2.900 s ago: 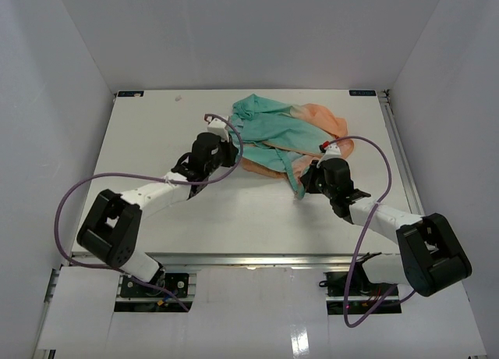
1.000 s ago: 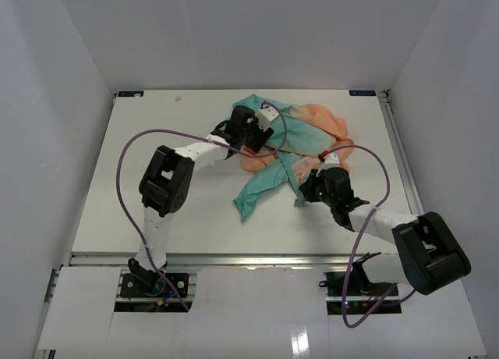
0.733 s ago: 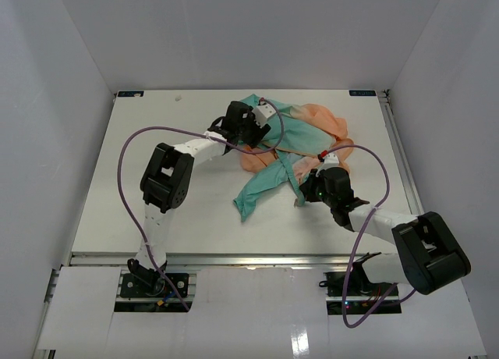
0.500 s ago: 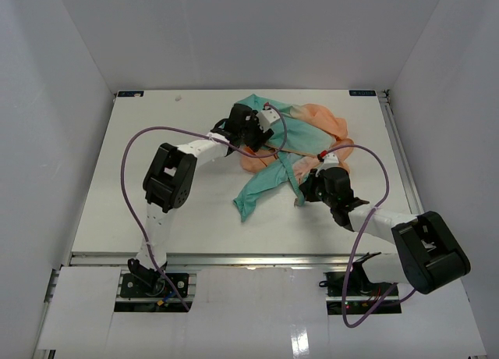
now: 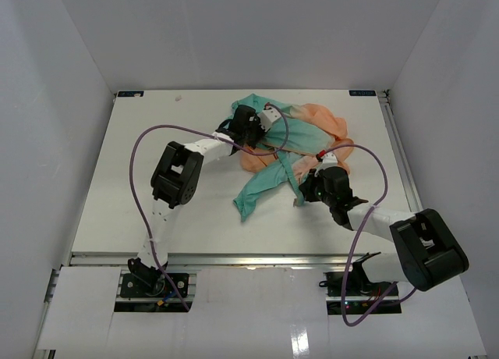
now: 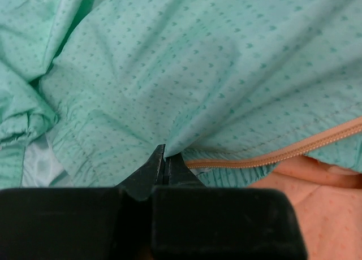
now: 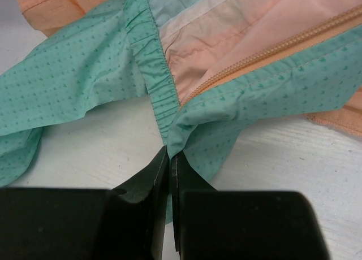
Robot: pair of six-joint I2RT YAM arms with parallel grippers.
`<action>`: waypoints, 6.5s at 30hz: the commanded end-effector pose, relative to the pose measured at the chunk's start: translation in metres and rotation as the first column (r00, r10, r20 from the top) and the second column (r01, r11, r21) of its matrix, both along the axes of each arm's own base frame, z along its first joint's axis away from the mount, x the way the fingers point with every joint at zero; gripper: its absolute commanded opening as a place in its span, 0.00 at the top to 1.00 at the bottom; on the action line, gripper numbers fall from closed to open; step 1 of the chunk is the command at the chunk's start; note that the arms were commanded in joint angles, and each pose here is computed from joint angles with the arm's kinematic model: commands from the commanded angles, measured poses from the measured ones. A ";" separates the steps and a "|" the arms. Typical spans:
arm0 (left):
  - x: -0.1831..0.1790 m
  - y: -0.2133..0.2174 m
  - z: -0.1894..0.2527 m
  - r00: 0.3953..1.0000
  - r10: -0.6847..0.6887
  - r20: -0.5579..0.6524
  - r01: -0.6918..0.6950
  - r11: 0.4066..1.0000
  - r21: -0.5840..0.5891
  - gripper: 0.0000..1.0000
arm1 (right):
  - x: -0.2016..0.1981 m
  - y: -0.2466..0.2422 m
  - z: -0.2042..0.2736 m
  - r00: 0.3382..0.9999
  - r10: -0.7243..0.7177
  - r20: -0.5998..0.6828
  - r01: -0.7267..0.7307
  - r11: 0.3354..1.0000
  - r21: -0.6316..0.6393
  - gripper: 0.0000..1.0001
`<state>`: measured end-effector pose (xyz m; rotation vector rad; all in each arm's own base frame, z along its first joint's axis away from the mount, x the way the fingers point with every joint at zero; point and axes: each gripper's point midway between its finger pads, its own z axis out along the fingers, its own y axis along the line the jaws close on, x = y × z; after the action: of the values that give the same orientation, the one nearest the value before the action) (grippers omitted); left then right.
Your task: Zip up the jacket
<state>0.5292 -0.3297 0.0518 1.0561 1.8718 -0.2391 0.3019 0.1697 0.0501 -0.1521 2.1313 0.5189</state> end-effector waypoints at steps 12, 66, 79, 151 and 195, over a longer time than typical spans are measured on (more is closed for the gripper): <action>-0.112 0.012 0.175 0.967 0.039 -0.253 -0.133 0.921 -0.366 1.00 | 0.040 0.018 0.062 0.997 -0.005 0.077 0.003 1.000 0.017 0.92; -0.292 -0.027 0.083 0.728 -0.482 -0.487 0.090 0.772 -0.630 0.45 | -0.061 0.076 0.088 0.929 0.302 0.215 -0.351 0.902 0.251 0.92; -0.303 -0.062 0.067 0.696 -0.524 -0.492 0.153 0.777 -0.611 0.47 | -0.064 0.077 0.100 0.920 0.307 0.244 -0.368 0.890 0.268 0.92; -0.318 -0.057 0.111 0.709 -0.590 -0.385 0.214 0.701 -0.681 0.52 | -0.100 0.084 0.111 0.885 0.371 0.281 -0.461 0.779 0.424 0.92; -0.311 0.153 0.037 0.848 0.311 -0.430 -0.166 0.925 0.341 0.32 | -0.108 0.064 0.117 0.871 0.333 0.361 -0.459 0.813 0.359 0.92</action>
<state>0.2156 -0.1829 0.0924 0.9771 2.5489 -0.1173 0.1968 0.2323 0.1525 -0.3718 1.7157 1.1284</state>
